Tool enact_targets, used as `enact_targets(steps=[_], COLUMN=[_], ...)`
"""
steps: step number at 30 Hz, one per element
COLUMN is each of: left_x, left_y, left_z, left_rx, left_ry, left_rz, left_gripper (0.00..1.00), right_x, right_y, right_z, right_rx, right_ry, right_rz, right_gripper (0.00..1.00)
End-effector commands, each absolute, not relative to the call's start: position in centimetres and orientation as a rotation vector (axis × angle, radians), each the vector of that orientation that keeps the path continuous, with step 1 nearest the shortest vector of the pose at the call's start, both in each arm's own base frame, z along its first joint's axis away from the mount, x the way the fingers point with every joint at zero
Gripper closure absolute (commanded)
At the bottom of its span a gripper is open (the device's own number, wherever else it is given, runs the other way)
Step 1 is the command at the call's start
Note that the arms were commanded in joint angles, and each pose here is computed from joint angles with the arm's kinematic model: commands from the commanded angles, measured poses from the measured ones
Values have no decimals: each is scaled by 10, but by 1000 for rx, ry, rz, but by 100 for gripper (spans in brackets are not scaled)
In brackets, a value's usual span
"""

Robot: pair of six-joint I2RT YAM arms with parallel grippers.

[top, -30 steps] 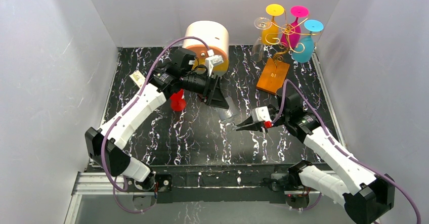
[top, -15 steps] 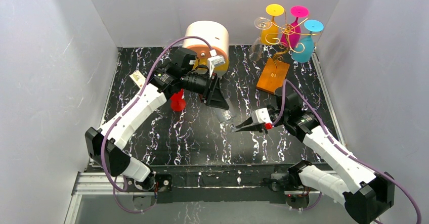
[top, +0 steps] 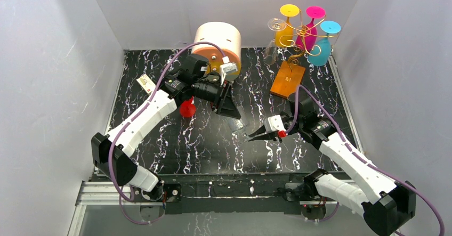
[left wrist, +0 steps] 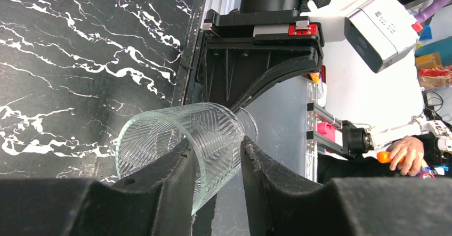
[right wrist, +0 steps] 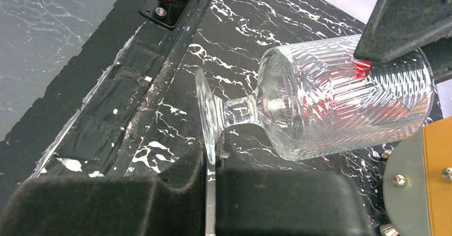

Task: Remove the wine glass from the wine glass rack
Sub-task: Place the wine glass at the center of the board.

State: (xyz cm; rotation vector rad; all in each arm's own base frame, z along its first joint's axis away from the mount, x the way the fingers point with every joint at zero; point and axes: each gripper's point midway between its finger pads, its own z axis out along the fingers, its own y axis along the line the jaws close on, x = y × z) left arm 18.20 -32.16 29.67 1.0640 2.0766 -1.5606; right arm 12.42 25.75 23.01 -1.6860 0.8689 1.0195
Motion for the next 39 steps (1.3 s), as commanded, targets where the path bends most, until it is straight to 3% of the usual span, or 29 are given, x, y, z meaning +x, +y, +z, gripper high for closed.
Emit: enact_targets(steps=[1, 4, 12, 23, 30, 39], left_x=[140, 140, 132, 141, 155, 177], left_y=[-320, -321, -317, -316, -316, -307], left_z=[308, 304, 317, 318, 305, 298], left_rx=[1166, 1165, 1212, 1181, 1139, 1091], left_ry=[2049, 2062, 1982, 1979, 2041, 2125], left_rz=[-1735, -1745, -1777, -1663, -1539, -1307], left_gripper=[65, 63, 100, 100, 100, 100], right_x=[149, 147, 155, 155, 153, 151], right_y=[265, 265, 265, 264, 263, 260], right_z=[275, 280, 275, 274, 277, 274], right_rx=[-1653, -1647, -1643, -1636, -1614, -1597], right_ry=[723, 706, 734, 745, 759, 781], right_rz=[830, 828, 785, 786, 804, 793], right_gripper=[99, 99, 99, 99, 68, 55])
